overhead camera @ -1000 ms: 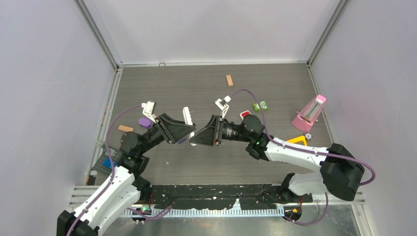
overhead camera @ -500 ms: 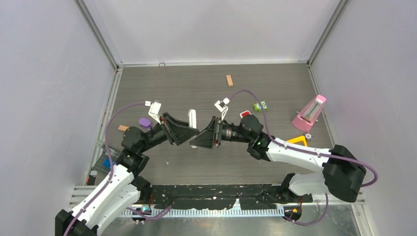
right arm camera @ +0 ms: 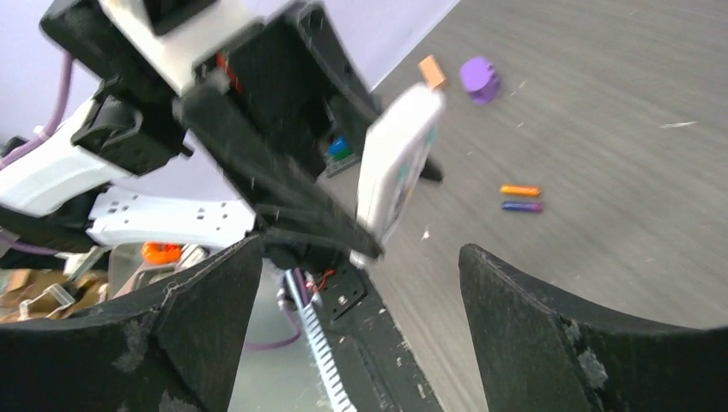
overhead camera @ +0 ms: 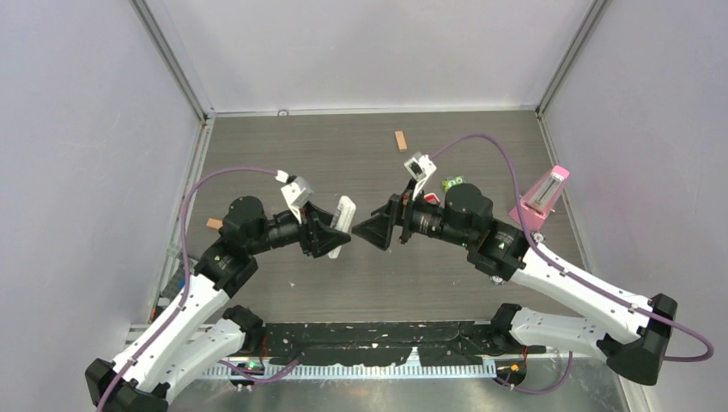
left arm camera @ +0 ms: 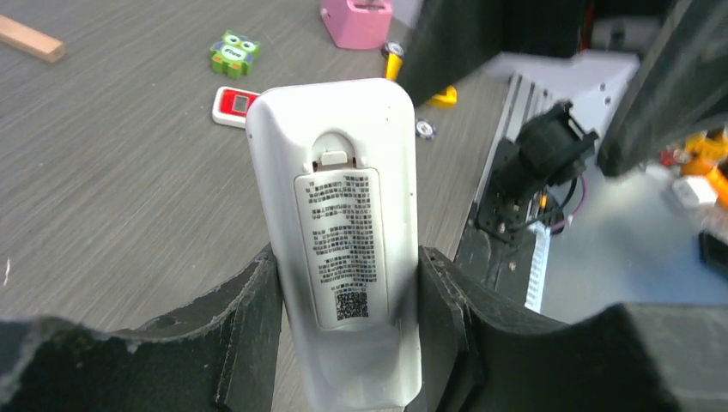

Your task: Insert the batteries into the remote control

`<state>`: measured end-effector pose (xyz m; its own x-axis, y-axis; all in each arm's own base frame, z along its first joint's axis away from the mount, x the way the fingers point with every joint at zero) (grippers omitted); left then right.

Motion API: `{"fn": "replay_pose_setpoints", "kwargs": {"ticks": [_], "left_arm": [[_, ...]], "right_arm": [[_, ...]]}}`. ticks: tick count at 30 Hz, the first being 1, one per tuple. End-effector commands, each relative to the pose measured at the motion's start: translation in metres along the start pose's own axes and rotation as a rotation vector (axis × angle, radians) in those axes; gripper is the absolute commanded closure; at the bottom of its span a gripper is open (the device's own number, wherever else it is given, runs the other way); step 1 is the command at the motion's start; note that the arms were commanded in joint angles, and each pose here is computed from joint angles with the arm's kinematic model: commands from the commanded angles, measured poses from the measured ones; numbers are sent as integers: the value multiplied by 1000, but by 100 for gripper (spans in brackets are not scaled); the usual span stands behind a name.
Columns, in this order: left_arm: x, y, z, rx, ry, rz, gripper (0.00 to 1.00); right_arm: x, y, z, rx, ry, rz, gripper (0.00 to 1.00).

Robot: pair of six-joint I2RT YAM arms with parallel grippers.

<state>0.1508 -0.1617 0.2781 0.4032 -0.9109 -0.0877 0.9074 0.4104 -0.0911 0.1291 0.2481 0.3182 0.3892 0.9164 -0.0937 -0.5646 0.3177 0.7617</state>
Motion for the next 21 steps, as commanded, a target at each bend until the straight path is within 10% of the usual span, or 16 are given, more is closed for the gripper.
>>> {"fn": "replay_pose_setpoints", "kwargs": {"ticks": [1, 21], "left_arm": [[2, -9, 11, 201, 62, -70, 100], [7, -1, 8, 356, 189, 32, 100]], "right_arm": [[6, 10, 32, -94, -19, -166, 12], [41, -10, 10, 61, 203, -229, 58]]}}
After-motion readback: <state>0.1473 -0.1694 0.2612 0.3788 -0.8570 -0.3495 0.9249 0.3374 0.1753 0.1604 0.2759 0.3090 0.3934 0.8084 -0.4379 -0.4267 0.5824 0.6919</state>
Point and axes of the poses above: each gripper's point midway between its finger pads, its own x axis out along the fingers, its own y axis along the line the jaws close on, z = x × y, the point moved 8 cm from there along -x, back along the fingers, and after that the axes turned 14 degrees about x, right-handed, at the moved point
